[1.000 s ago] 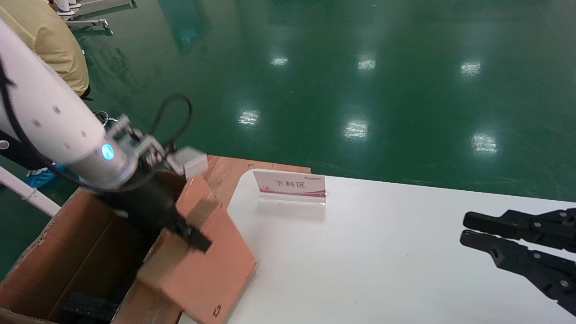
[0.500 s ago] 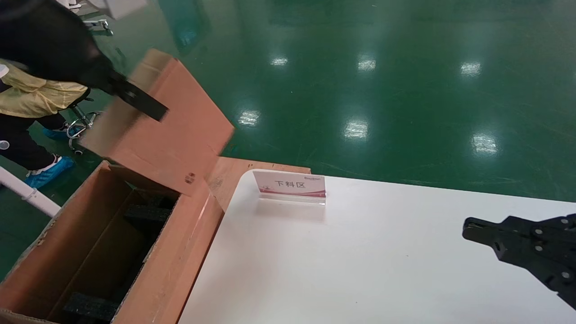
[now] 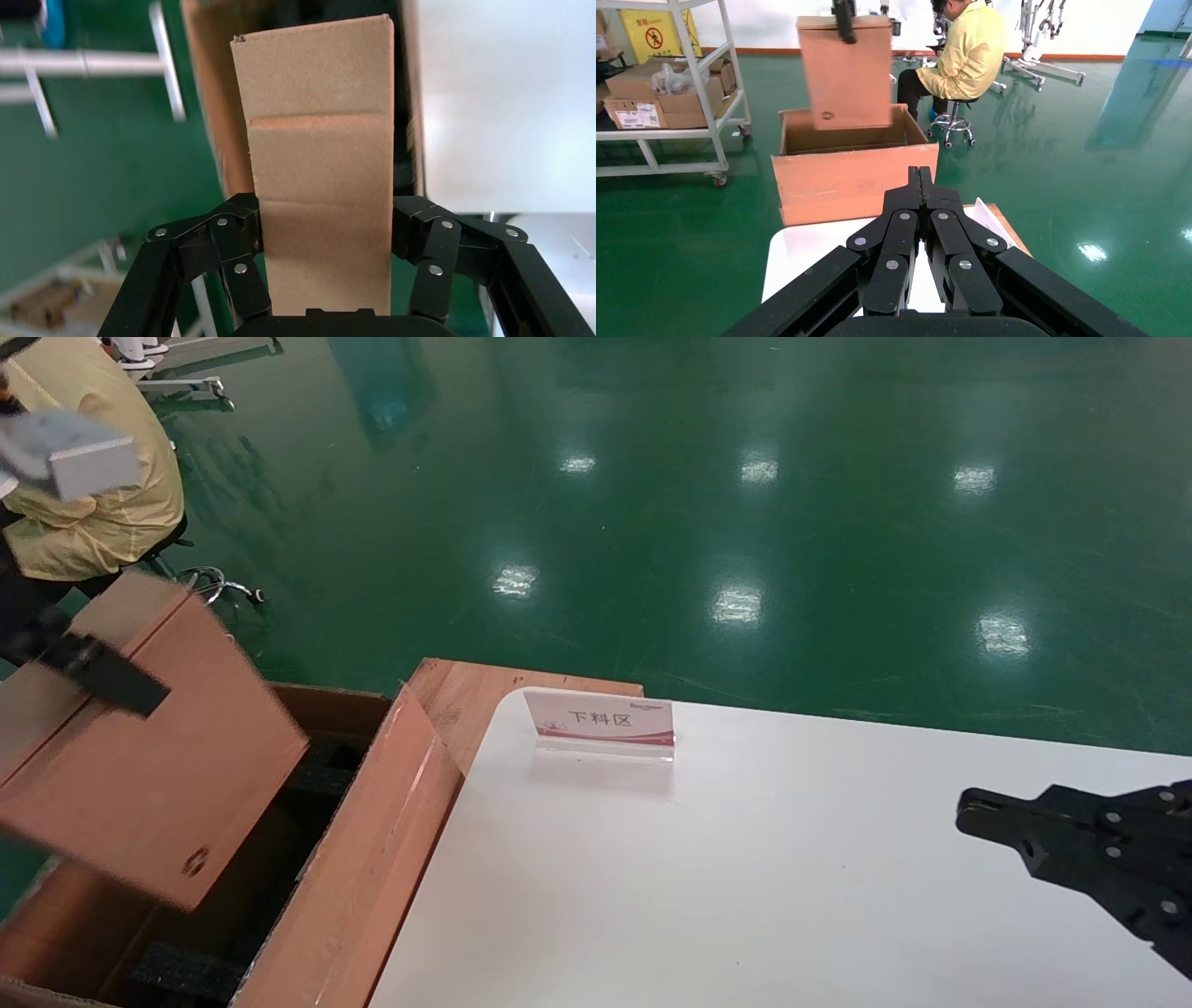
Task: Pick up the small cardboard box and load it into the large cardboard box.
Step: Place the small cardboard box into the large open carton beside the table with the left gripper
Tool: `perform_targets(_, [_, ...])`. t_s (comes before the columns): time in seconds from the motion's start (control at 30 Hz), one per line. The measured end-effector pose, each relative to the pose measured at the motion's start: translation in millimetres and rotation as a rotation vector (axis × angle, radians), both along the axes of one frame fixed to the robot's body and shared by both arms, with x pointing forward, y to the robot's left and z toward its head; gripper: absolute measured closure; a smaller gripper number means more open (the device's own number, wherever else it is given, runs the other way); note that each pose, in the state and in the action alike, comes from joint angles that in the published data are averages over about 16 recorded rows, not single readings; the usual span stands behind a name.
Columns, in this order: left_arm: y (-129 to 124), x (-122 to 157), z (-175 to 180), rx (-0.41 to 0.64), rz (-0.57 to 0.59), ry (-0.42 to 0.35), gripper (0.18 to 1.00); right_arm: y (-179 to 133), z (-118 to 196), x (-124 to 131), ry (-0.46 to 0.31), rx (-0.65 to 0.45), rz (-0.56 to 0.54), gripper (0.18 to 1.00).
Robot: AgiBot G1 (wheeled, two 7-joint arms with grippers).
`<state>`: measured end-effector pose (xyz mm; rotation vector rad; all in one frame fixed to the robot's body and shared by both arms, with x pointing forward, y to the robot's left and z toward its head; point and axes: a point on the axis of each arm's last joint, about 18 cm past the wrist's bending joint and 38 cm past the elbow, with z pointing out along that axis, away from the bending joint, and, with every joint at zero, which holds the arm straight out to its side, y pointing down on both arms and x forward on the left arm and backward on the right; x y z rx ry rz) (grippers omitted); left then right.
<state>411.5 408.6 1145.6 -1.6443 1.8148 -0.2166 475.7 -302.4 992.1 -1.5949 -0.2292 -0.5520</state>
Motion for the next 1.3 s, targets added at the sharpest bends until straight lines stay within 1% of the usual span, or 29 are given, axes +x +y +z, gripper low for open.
perform_targets(0.13, [16, -3, -16, -0.021, 0.058, 0.043, 0.909, 0, 0, 0, 0.000, 0.000, 0.000, 0.984])
perform_targets(0.27, [33, -4, -30, -0.032, 0.095, 0.062, 0.909, 0, 0, 0, 0.000, 0.000, 0.000, 0.973])
perform_targets(0.43, [54, -5, -45, -0.043, 0.115, 0.060, 0.910, 0, 0, 0, 0.000, 0.000, 0.000, 0.952])
perform_targets(0.63, [78, -4, -63, -0.053, 0.123, 0.042, 0.911, 0, 0, 0, 0.000, 0.000, 0.000, 0.893])
perform_targets(0.83, [96, -2, -79, -0.063, 0.115, 0.021, 0.912, 0, 0, 0, 0.000, 0.000, 0.000, 0.804])
perform_targets(1.03, [110, 5, -95, -0.073, 0.104, 0.007, 0.913, 0, 0, 0, 0.000, 0.000, 0.000, 0.675])
perform_targets(1.3, [124, 15, -114, -0.085, 0.092, -0.004, 0.914, 0, 0, 0, 0.000, 0.000, 0.000, 0.482])
